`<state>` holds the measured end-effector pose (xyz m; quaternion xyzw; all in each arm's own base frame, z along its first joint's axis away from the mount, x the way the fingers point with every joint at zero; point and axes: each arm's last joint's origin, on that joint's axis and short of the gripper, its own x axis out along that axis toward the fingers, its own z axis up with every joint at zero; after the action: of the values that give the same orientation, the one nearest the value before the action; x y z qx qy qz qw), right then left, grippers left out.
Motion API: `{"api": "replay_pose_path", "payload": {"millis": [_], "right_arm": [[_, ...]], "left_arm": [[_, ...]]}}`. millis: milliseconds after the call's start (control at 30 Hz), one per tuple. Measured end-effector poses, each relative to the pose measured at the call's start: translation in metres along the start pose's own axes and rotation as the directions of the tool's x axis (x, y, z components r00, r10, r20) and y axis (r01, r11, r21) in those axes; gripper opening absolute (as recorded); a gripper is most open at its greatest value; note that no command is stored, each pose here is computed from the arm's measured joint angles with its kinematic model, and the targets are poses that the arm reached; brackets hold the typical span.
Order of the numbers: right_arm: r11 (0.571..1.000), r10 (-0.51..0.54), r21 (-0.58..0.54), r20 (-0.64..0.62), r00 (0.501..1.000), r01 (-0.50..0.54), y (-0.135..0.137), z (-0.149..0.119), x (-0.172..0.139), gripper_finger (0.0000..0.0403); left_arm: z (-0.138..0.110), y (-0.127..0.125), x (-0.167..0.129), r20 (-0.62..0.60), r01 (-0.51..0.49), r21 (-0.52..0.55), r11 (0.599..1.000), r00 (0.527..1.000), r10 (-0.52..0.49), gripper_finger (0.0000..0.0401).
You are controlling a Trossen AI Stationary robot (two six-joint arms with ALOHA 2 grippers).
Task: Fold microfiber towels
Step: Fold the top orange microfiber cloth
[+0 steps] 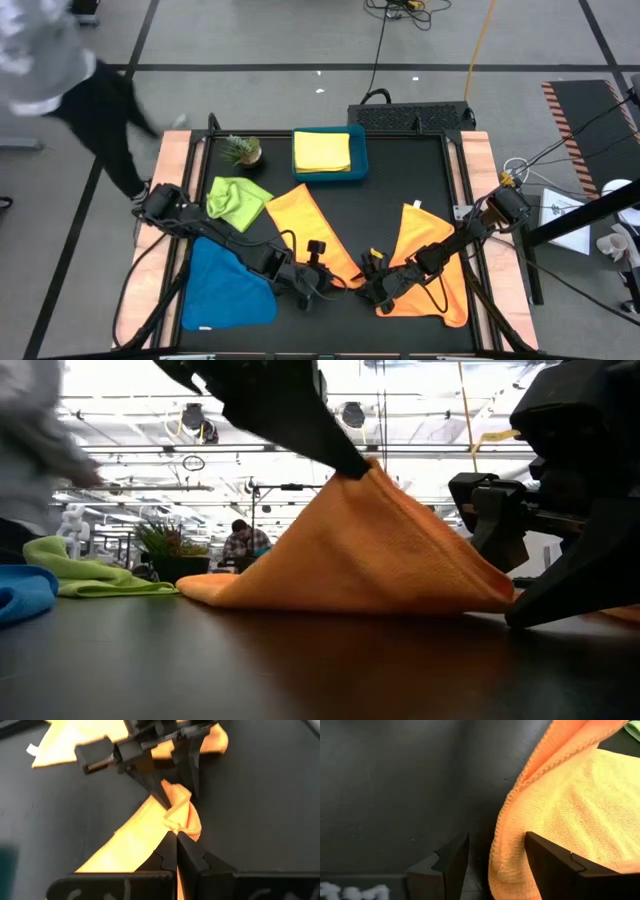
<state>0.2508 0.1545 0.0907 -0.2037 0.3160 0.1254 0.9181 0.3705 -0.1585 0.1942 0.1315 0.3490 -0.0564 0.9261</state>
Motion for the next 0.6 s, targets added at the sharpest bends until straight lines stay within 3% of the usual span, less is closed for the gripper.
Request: {"api": "replay_pose_path", "payload": {"millis": [167, 400, 467, 600], "right_arm": [[0.999, -0.034, -0.005, -0.013, 0.999, 0.034, -0.0006, -0.0012, -0.0001, 0.0154], [0.999, -0.048, 0.004, 0.006, 0.999, 0.048, -0.0014, 0.0003, 0.0000, 0.0032], [0.998, -0.056, 0.010, 0.011, 0.998, 0.056, -0.0029, 0.0008, -0.0002, 0.0009], [0.992, -0.069, 0.108, 0.040, 0.997, 0.065, -0.0094, 0.0041, 0.0010, 0.0006]], "left_arm": [[0.0003, 0.0004, -0.0005, -0.001, -0.012, -0.001, 1.000, 1.000, 0.012, 0.0000], [-0.0004, -0.0003, -0.0005, -0.007, 0.020, -0.007, 1.000, 1.000, -0.020, 0.0001], [-0.0009, -0.0011, -0.0006, -0.013, 0.040, -0.004, 0.999, 0.999, -0.040, 0.0013], [-0.0036, -0.0025, -0.0011, -0.040, 0.043, -0.002, 0.999, 0.998, -0.043, 0.0065]]}}
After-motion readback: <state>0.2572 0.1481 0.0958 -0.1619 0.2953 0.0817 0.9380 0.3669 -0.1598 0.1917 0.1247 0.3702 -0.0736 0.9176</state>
